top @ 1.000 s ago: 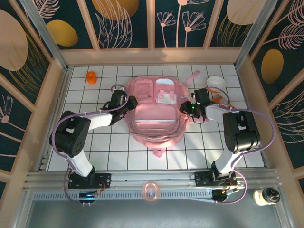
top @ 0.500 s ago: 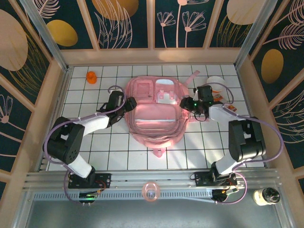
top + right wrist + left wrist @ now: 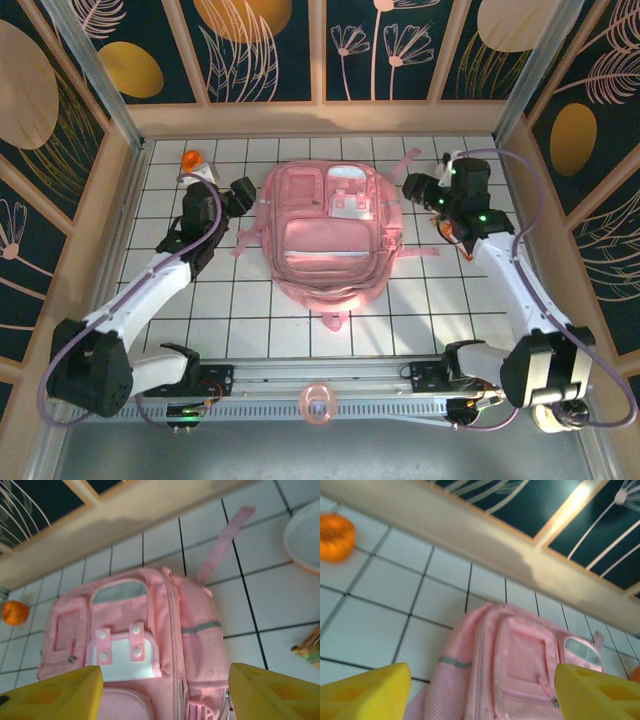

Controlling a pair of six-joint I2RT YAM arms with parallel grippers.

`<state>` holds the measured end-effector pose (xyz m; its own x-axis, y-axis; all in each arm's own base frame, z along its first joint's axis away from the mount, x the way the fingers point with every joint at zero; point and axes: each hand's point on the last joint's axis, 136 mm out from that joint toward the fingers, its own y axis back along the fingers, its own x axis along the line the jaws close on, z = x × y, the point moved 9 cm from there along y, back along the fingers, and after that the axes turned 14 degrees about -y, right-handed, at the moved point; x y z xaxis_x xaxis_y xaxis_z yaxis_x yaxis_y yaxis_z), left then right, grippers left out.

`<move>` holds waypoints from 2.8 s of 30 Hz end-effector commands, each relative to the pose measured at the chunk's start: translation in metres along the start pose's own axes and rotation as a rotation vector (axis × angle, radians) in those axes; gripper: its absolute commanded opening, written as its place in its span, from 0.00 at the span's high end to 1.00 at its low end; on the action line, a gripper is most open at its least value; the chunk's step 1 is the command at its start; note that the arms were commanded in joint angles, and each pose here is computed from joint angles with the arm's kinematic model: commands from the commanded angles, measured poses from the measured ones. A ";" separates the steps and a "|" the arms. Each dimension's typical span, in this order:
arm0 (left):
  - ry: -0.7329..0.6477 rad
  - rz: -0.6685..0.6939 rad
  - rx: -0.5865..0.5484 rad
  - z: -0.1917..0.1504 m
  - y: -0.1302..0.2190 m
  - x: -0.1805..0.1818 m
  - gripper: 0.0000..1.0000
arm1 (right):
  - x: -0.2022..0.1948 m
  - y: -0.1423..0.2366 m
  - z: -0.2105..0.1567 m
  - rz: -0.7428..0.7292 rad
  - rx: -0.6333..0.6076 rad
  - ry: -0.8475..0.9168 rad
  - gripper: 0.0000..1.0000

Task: Pack the student bag

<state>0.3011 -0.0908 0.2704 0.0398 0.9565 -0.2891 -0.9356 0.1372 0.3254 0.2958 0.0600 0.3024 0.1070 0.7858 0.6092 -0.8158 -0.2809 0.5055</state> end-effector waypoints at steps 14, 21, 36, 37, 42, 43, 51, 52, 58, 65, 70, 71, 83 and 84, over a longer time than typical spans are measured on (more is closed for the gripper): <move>-0.264 0.290 -0.451 0.039 0.099 0.036 0.01 | 0.024 0.119 0.036 0.056 -0.450 0.132 0.01; -0.422 0.320 -0.514 -0.006 0.099 0.054 0.01 | -0.004 0.114 0.011 0.040 -0.570 0.197 0.01; -0.436 0.410 -0.535 -0.089 0.101 0.092 0.01 | -0.067 0.047 -0.045 -0.022 -0.548 0.254 0.01; -0.432 0.411 -0.534 -0.093 0.101 0.094 0.01 | -0.069 0.044 -0.048 -0.021 -0.539 0.271 0.01; -0.408 0.420 -0.538 -0.110 0.104 0.102 0.01 | -0.081 0.031 -0.064 -0.010 -0.498 0.334 0.01; -0.407 0.425 -0.540 -0.113 0.105 0.104 0.01 | -0.083 0.029 -0.067 -0.010 -0.497 0.338 0.01; -0.440 0.383 -0.531 -0.126 0.106 0.106 0.01 | -0.108 0.023 -0.093 -0.007 -0.567 0.385 0.01; -0.447 0.375 -0.529 -0.126 0.106 0.105 0.01 | -0.112 0.022 -0.096 -0.016 -0.573 0.386 0.01; -0.464 0.358 -0.504 -0.127 0.100 0.103 0.01 | -0.125 0.015 -0.109 -0.026 -0.592 0.403 0.01; -0.497 0.350 -0.460 -0.115 0.078 0.096 0.01 | -0.126 0.004 -0.114 0.045 -0.593 0.439 0.01; -0.535 0.351 -0.463 -0.108 0.061 0.092 0.01 | -0.122 -0.008 -0.105 0.079 -0.616 0.453 0.01; -0.532 0.354 -0.472 -0.106 0.060 0.092 0.01 | -0.121 -0.012 -0.103 0.075 -0.621 0.470 0.01; -0.479 0.348 -0.465 -0.106 0.032 0.113 0.01 | -0.141 -0.028 -0.100 0.092 -0.608 0.458 0.01; -0.488 0.328 -0.427 -0.106 0.025 0.112 0.01 | -0.141 -0.032 -0.098 0.083 -0.584 0.455 0.01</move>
<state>0.2330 -0.0037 0.1153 -0.2069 0.9172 0.3404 -0.9611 -0.2556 0.1046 0.2467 0.0109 0.1208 -0.0556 0.9669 0.2491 -0.9922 -0.0814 0.0944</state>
